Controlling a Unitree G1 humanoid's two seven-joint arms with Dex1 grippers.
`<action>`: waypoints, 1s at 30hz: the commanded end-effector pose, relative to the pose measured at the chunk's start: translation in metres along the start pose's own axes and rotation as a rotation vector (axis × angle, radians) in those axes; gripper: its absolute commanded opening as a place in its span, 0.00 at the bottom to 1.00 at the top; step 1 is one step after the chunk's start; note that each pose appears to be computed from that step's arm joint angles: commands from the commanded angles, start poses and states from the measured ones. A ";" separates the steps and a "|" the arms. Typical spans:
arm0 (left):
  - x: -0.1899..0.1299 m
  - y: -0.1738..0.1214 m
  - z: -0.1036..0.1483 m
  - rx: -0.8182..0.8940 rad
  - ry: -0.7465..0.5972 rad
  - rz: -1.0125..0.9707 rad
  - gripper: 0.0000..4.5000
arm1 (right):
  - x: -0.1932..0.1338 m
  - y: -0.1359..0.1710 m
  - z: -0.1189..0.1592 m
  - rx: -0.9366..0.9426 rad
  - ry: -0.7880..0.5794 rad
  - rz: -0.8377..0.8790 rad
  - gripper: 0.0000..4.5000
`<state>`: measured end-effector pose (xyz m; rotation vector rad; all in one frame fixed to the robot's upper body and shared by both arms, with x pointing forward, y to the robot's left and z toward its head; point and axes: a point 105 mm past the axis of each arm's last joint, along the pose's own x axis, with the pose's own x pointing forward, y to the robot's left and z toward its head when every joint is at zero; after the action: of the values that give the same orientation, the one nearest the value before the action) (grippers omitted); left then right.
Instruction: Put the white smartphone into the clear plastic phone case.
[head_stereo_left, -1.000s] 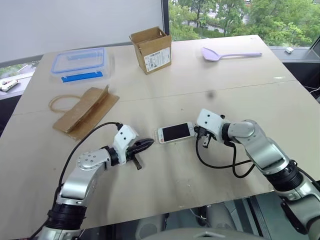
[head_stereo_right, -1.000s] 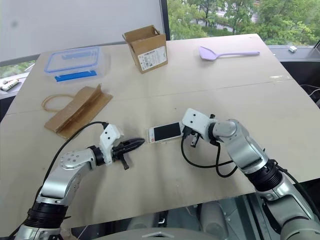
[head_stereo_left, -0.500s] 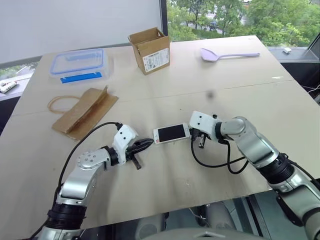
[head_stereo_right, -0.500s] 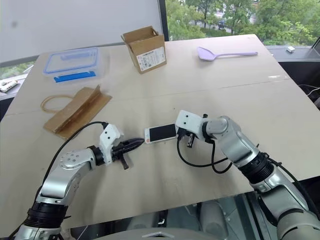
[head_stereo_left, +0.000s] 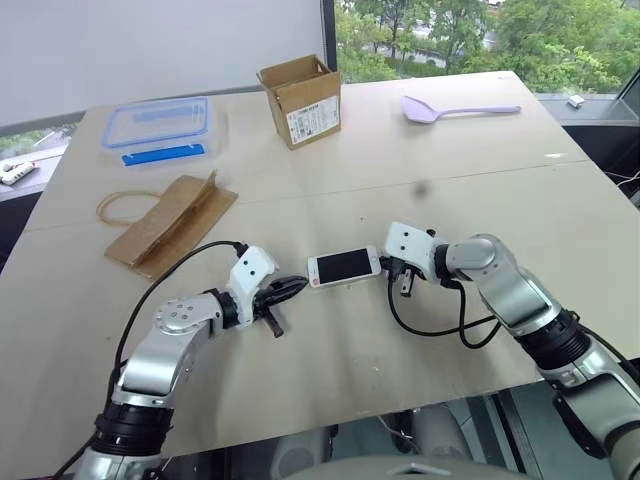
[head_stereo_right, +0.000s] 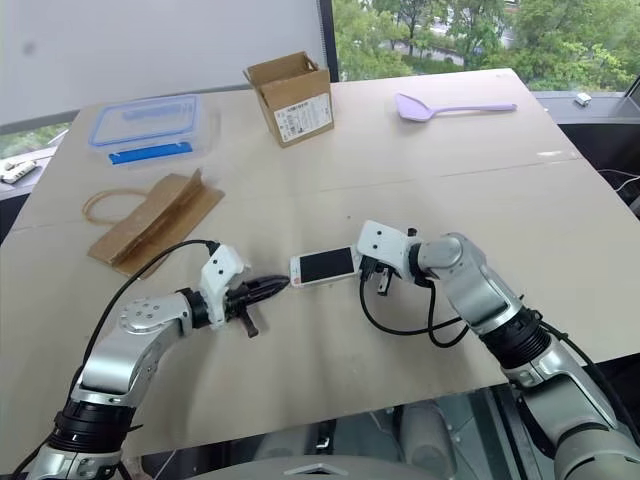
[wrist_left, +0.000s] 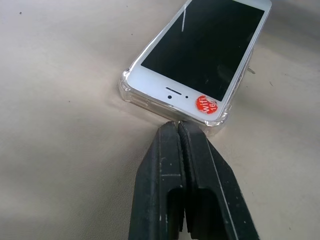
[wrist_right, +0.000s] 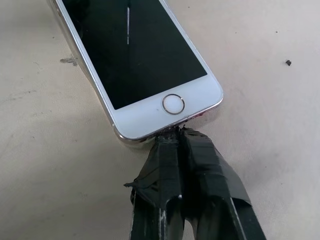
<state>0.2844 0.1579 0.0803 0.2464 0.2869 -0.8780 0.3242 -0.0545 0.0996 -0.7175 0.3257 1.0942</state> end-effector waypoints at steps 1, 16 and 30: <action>0.011 -0.025 0.028 0.058 -0.097 -0.112 0.01 | -0.009 0.013 0.022 -0.012 -0.108 0.049 0.01; -0.015 0.004 0.035 0.049 -0.125 -0.040 0.01 | -0.046 -0.006 -0.015 0.089 -0.029 -0.134 0.01; 0.031 -0.018 0.017 0.017 -0.125 -0.161 0.01 | -0.056 -0.009 0.014 0.178 -0.173 -0.114 0.01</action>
<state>0.2889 0.1184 0.0836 0.1514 0.1977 -1.0543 0.3050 -0.0924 0.1308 -0.4696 0.2850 0.9935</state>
